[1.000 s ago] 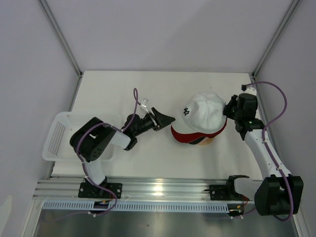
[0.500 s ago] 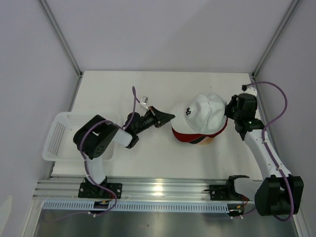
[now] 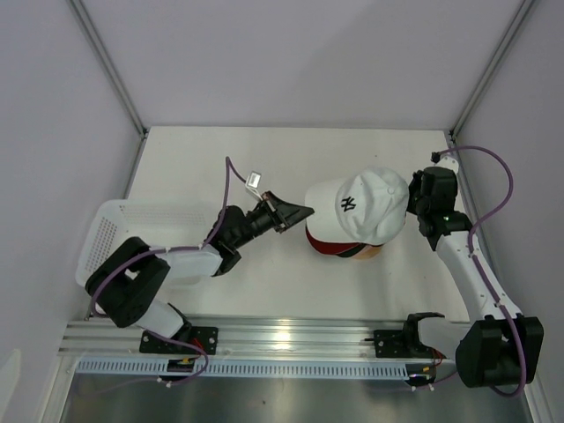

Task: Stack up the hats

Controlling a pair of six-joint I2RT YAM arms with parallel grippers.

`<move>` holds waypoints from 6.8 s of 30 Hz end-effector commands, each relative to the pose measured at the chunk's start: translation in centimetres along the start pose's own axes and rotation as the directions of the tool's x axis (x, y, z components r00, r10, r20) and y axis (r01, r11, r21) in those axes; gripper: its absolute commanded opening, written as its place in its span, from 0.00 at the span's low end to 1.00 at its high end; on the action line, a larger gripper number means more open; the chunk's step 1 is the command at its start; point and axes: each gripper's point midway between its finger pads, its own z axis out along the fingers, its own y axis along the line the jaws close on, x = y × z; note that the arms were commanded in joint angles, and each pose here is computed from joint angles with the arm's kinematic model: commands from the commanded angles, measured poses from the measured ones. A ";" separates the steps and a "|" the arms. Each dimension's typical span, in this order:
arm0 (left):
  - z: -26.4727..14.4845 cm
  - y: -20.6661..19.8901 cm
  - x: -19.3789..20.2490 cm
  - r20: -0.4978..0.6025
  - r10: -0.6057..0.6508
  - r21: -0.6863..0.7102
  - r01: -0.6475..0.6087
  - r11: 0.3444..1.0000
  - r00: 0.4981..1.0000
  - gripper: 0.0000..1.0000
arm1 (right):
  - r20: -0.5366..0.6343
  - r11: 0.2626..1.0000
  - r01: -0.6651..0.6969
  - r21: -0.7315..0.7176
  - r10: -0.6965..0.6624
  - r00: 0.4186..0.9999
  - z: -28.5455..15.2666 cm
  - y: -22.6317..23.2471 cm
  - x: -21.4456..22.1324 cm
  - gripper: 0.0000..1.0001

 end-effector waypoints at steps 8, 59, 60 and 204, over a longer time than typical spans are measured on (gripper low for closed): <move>-2.8 6.9 1.5 0.099 -0.026 -0.288 0.054 0.956 0.995 0.01 | -0.034 1.000 0.010 0.018 -0.009 0.999 0.4 0.1 -0.2 0.15; -9.1 24.0 8.5 0.041 -0.252 -0.910 0.140 0.389 0.967 0.01 | -0.175 0.987 0.064 0.144 -0.039 0.984 2.1 -2.3 4.1 0.16; -9.0 23.7 8.5 0.037 -0.245 -0.903 0.137 0.408 0.969 0.01 | -0.169 0.988 0.062 0.143 -0.037 0.985 2.0 -2.4 4.0 0.16; -2.5 18.5 4.0 0.068 -0.171 -0.687 0.171 0.706 0.983 0.01 | -0.165 0.993 0.109 -0.038 -0.114 0.980 4.2 3.3 1.5 0.03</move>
